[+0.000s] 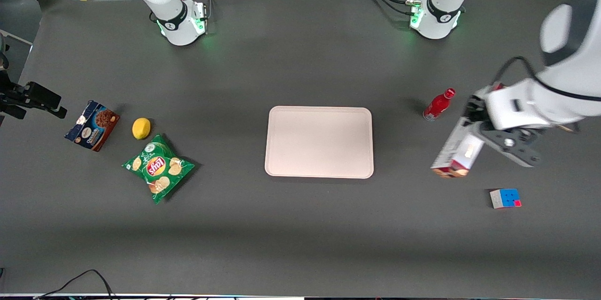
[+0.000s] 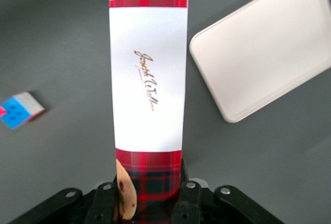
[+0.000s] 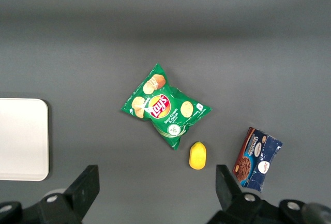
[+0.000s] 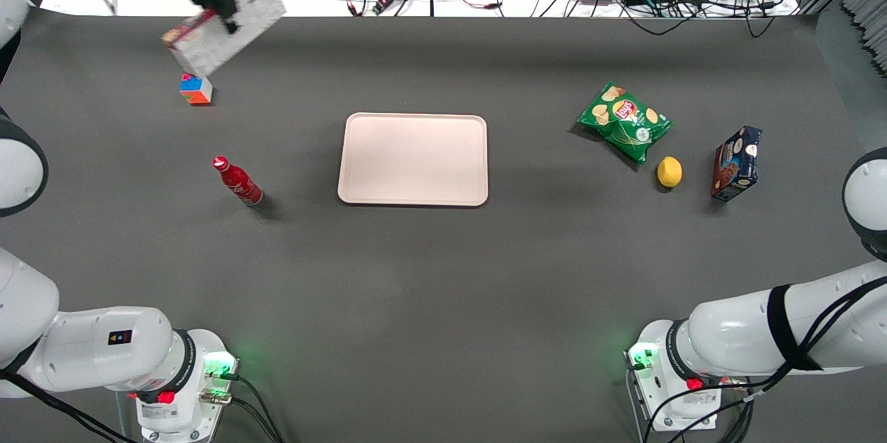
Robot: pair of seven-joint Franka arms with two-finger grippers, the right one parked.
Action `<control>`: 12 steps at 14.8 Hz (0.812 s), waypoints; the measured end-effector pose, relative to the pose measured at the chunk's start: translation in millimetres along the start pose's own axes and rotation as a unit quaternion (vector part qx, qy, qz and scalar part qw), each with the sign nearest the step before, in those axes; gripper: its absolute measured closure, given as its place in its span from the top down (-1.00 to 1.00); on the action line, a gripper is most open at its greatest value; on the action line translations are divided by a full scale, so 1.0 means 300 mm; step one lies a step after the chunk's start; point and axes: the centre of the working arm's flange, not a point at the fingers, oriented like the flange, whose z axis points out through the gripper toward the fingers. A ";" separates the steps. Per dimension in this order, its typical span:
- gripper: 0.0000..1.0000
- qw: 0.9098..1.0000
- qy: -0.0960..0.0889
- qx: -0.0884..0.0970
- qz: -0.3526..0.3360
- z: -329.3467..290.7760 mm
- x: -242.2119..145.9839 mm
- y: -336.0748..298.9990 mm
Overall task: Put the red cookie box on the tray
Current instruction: 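Carry the cookie box toward the white tray and lower it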
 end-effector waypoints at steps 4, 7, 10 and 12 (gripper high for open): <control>-0.24 0.994 0.008 0.014 -0.105 0.035 0.073 0.253; -0.24 0.979 0.006 0.023 -0.200 0.105 0.101 0.386; -0.24 0.967 0.012 0.018 -0.256 0.237 0.127 0.510; -0.24 0.962 0.017 0.013 -0.271 0.348 0.135 0.588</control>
